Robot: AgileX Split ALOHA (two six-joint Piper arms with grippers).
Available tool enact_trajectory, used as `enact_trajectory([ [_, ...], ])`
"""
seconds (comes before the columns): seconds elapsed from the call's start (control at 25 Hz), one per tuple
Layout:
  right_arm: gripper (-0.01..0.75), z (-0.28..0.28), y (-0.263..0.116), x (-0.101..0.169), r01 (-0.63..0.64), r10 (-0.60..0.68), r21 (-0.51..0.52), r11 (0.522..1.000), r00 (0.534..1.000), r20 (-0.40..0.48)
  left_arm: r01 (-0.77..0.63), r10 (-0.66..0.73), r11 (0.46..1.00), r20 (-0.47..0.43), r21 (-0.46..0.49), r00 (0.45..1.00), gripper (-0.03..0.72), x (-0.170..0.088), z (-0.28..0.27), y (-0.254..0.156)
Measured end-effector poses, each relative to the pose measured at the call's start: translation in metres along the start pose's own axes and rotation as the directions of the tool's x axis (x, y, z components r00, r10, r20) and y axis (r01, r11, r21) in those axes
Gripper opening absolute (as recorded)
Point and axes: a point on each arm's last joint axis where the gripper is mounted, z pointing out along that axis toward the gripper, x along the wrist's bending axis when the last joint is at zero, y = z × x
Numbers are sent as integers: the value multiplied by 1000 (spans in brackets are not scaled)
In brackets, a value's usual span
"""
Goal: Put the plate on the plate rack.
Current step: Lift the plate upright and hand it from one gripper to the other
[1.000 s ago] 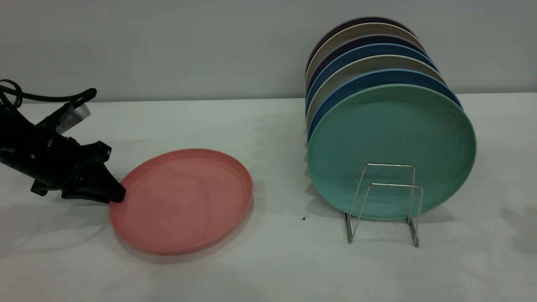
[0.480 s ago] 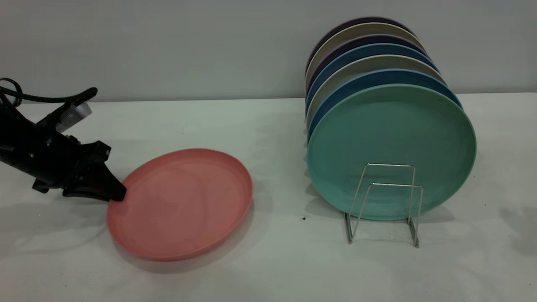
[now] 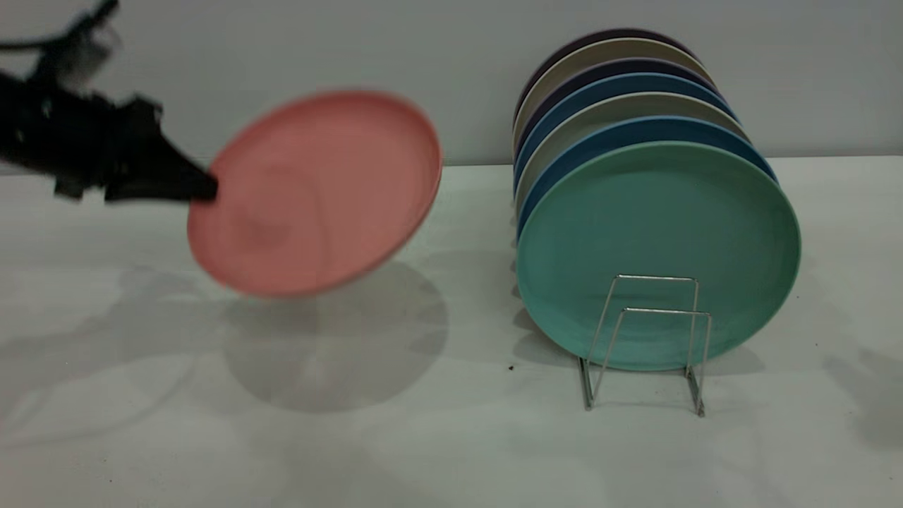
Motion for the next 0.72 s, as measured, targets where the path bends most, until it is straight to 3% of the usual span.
enact_trajectory([
  [0.28,370,7,-5,21,11,-4,58,998,994,-113,-104,105,994,49,-28,993,22,-41,-5,14],
  [0.44,367,17,-15,39,35,-11,144,989,987,-163,-128,125,991,66,43,990,22,-55,6,8],
  [0.72,335,29,-46,52,39,4,240,970,985,-174,-177,167,973,80,150,983,22,-83,31,-4],
])
